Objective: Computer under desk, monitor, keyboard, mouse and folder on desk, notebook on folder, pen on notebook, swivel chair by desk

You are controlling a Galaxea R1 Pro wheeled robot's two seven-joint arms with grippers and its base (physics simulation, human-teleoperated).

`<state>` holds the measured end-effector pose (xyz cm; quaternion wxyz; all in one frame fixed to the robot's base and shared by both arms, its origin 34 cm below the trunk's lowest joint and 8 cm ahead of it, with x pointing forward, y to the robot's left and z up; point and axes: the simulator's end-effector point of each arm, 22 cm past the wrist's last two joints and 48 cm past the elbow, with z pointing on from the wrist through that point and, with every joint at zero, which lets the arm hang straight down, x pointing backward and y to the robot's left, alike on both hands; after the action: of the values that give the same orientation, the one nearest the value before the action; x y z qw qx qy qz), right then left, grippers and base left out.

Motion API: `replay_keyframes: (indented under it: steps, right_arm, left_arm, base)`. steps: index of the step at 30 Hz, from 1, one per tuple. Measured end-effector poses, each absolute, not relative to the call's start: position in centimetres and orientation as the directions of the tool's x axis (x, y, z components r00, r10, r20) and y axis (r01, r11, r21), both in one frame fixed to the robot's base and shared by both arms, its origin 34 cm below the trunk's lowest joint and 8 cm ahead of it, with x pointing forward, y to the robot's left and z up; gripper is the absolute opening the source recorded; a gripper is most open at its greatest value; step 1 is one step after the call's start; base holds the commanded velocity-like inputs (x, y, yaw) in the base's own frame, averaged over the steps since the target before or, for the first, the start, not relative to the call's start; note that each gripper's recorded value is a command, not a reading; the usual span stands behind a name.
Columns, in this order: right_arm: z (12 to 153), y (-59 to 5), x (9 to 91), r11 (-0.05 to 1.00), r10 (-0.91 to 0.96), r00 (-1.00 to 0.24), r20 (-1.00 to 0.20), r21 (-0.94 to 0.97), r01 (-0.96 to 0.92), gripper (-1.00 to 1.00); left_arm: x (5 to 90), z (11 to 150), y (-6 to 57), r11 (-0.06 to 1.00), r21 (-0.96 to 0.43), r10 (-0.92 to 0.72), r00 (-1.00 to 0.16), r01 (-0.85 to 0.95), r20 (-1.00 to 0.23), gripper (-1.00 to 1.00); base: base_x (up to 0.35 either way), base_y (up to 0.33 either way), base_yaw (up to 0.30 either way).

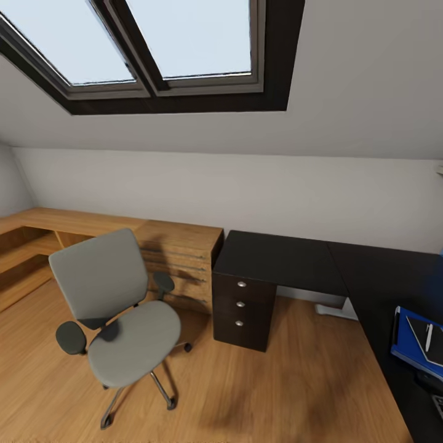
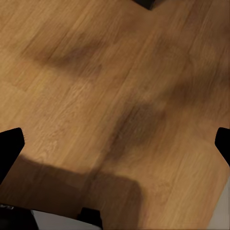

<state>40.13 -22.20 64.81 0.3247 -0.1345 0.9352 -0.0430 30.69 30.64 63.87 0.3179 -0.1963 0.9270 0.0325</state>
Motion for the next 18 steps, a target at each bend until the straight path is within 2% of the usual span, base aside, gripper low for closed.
replay_keyframes:
  steps: [18]
  right_arm:
    - [64.28,-22.17,39.49,0.961,-0.278,-0.763,-0.584,-0.162,-0.226,1.00]
  left_arm:
    - [29.94,63.46,30.51,0.921,-0.057,-0.344,-0.734,-0.386,-0.585,1.00]
  base:
    - [0.000,0.000,0.196]
